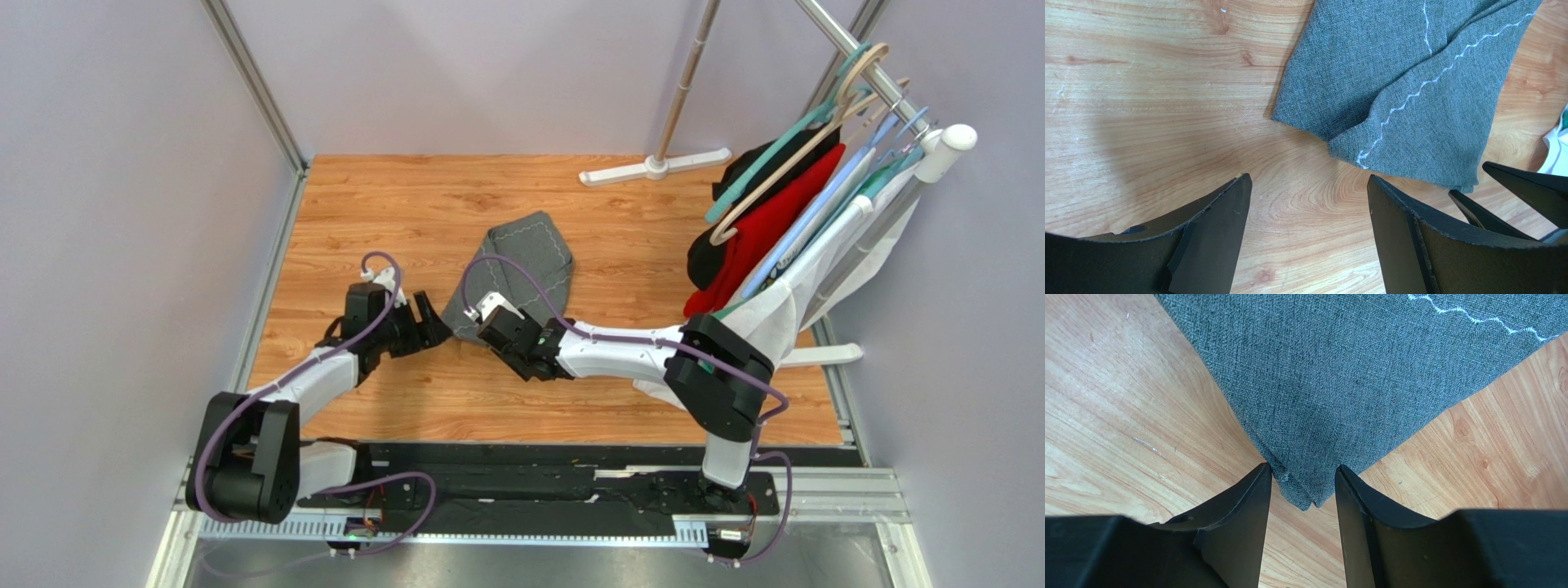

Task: Fold the napkin, place the utensils inside, and roll it up
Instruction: Roll the napkin with the utensil

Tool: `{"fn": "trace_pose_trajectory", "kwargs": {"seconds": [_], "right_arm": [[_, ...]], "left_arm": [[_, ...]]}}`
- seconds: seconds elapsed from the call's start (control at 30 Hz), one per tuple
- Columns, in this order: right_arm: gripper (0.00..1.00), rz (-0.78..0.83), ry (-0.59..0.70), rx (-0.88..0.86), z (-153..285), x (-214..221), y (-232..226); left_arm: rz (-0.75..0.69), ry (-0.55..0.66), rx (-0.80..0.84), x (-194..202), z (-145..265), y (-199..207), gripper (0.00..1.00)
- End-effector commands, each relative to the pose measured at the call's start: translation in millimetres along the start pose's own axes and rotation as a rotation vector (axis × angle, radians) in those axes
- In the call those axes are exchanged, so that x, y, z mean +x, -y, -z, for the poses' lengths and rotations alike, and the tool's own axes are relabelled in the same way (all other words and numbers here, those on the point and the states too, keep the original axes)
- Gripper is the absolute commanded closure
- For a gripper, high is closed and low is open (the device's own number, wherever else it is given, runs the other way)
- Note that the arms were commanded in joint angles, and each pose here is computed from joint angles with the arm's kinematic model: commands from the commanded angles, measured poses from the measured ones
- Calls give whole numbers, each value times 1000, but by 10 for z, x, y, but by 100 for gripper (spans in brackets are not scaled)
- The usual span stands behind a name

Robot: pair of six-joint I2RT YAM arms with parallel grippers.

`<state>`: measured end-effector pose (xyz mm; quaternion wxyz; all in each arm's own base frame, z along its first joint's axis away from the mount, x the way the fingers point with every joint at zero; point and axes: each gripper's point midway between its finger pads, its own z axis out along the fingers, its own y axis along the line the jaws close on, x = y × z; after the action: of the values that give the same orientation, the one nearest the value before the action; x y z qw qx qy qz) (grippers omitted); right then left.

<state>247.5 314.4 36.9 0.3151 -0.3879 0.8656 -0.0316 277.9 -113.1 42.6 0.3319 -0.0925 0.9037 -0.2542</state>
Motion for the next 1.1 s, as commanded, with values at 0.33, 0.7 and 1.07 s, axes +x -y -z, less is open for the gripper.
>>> {"fn": "trace_pose_trajectory", "kwargs": {"seconds": [0.33,0.7,1.07], "right_arm": [[54,82,-13,42,-67,-16,-25],[81,105,-14,150,-39,-40,149],[87,132,-14,202,-62,-74,215]], "left_arm": [[-8,39,55,-177,-26,137,21],[-2,39,58,-185,-34,146,21],[-5,38,56,-199,-28,152,21]]}}
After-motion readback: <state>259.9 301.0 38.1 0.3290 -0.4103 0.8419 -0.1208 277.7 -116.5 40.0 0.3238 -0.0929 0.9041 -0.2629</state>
